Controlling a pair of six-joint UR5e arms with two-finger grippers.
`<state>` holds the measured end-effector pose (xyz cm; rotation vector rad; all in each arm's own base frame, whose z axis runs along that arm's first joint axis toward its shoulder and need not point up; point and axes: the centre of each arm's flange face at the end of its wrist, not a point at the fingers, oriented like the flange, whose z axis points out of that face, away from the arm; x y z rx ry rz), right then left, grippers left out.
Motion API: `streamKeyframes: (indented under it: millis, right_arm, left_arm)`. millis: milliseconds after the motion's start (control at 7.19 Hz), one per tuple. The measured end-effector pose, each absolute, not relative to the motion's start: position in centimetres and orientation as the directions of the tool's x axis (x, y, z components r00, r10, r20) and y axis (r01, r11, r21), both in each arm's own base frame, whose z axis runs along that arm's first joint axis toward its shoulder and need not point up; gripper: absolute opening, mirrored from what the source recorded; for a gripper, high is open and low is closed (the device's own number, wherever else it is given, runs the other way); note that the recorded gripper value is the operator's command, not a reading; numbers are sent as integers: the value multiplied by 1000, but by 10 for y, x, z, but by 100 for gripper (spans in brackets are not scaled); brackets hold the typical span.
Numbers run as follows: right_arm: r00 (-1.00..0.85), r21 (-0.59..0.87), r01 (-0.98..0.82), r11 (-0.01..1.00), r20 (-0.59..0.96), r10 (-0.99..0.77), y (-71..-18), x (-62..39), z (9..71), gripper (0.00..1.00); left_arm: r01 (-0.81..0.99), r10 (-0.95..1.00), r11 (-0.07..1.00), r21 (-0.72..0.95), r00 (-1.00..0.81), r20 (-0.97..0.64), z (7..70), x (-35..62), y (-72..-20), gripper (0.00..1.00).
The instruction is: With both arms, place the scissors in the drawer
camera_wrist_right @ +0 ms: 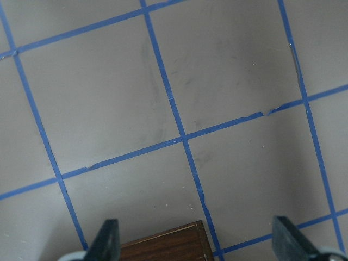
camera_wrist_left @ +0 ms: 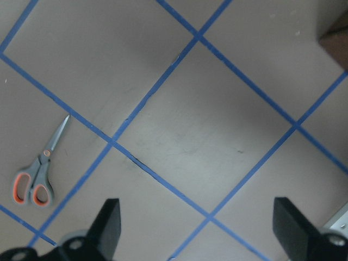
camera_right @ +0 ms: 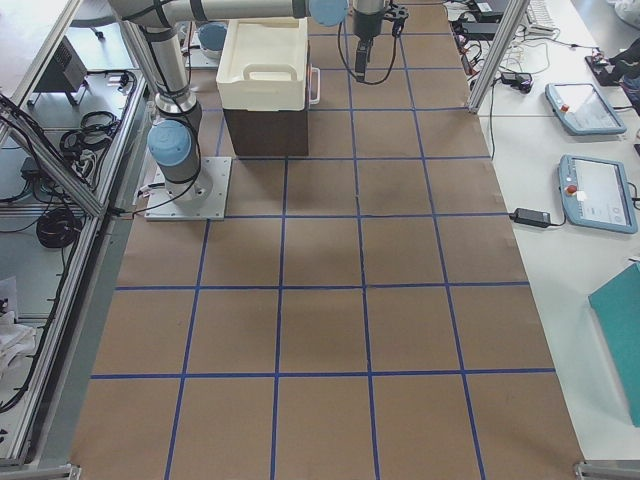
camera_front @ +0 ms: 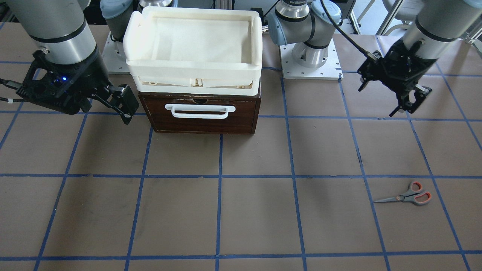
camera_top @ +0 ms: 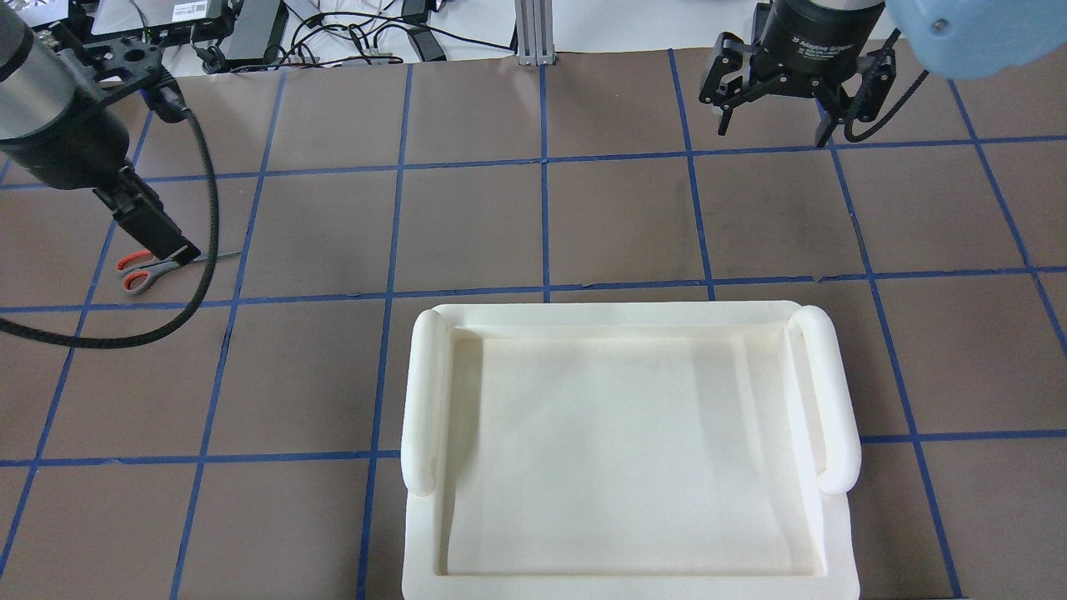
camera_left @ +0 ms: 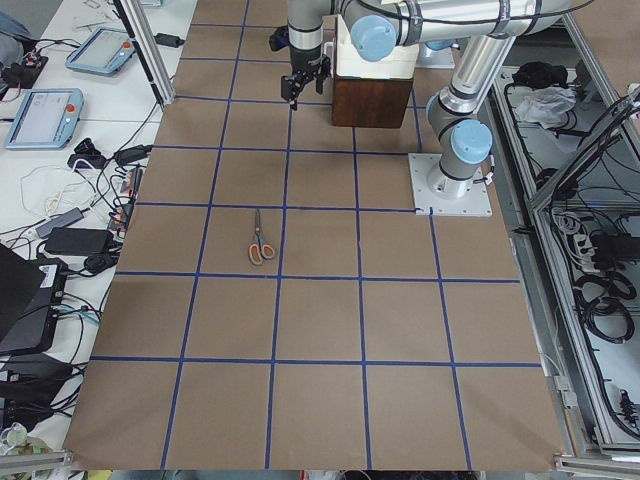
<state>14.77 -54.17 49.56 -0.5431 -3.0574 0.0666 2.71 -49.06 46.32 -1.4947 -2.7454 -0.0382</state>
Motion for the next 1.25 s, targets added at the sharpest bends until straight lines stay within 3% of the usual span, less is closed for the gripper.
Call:
streamKeyframes:
  millis: [278, 418, 835, 1253]
  right_arm:
    - [-845, -38, 533, 845, 31, 534, -546, 149, 484, 100]
    - [-790, -26, 611, 791, 39, 611, -550, 155, 474, 100]
    - [-621, -15, 782, 624, 79, 780, -555, 201, 438, 100]
    - [-489, -31, 869, 493, 94, 867, -557, 252, 403, 100]
  left_arm:
    - [961, 962, 268, 73, -271, 36, 426, 104, -514, 100]
    - [974, 978, 202, 103, -207, 38, 404, 132, -526, 100]
    - [980, 986, 167, 109, -164, -36, 324, 192, -571, 99]
    - [996, 995, 91, -12, -91, -50, 262, 218, -592, 99]
